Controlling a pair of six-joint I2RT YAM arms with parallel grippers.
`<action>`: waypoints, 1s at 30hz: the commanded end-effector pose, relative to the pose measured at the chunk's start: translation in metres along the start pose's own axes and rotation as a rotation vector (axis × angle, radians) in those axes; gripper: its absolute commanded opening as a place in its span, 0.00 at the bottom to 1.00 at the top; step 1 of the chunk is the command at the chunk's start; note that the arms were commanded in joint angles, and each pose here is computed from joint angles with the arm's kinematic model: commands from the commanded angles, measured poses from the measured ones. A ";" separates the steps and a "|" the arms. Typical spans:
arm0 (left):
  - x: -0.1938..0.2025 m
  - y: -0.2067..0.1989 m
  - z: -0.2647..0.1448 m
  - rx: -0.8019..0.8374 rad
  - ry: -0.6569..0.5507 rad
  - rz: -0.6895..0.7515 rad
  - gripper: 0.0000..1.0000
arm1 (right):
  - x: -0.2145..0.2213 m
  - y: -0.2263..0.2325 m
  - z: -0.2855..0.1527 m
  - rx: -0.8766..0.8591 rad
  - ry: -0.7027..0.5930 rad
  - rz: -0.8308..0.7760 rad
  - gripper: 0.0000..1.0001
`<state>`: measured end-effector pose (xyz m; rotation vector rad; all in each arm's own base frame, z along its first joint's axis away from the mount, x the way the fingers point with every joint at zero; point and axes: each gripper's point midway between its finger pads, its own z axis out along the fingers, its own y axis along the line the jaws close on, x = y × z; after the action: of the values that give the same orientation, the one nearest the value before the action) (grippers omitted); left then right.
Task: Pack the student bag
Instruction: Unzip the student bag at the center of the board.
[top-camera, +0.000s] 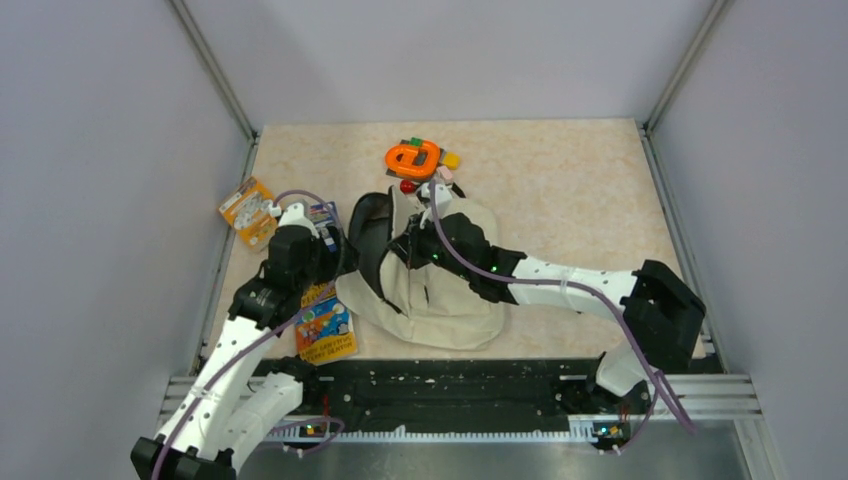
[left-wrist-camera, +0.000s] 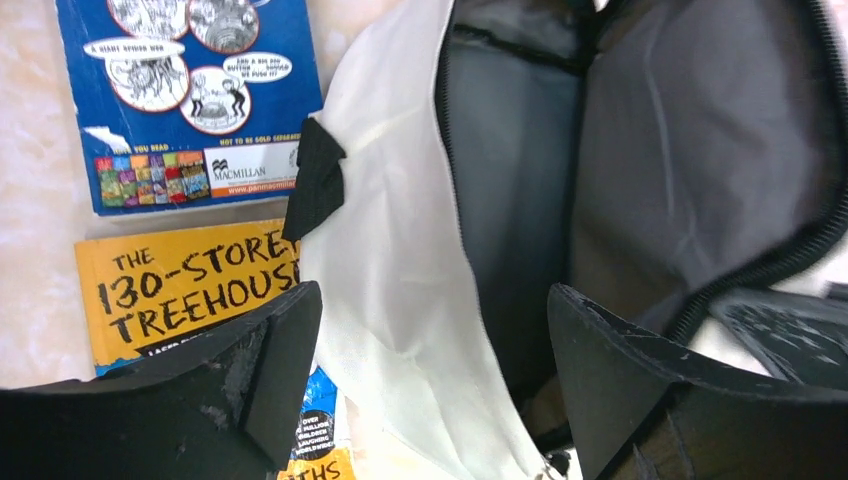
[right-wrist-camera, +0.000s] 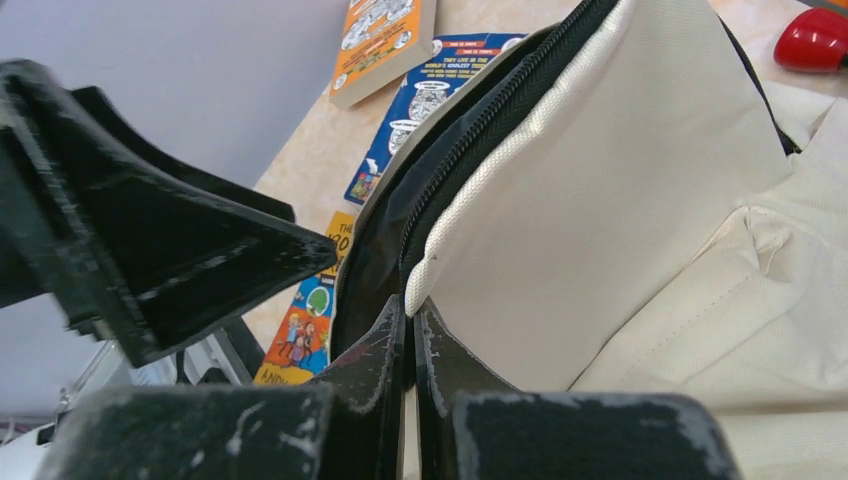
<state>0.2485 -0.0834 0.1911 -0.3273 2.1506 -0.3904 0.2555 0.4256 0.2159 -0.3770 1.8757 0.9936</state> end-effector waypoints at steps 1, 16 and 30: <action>0.001 0.002 0.018 0.001 -0.049 -0.058 0.88 | -0.027 0.015 -0.018 -0.030 -0.085 -0.021 0.00; 0.032 -0.001 0.053 0.055 0.009 -0.129 0.38 | -0.024 0.007 -0.030 0.001 -0.070 -0.074 0.00; 0.030 0.035 0.060 -0.058 -0.022 -0.167 0.00 | -0.061 -0.079 -0.088 0.310 -0.120 -0.137 0.00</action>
<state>0.2712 -0.0860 0.1259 -0.5052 2.1610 -0.4636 0.2597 0.3534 0.2300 -0.3714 1.8732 0.7326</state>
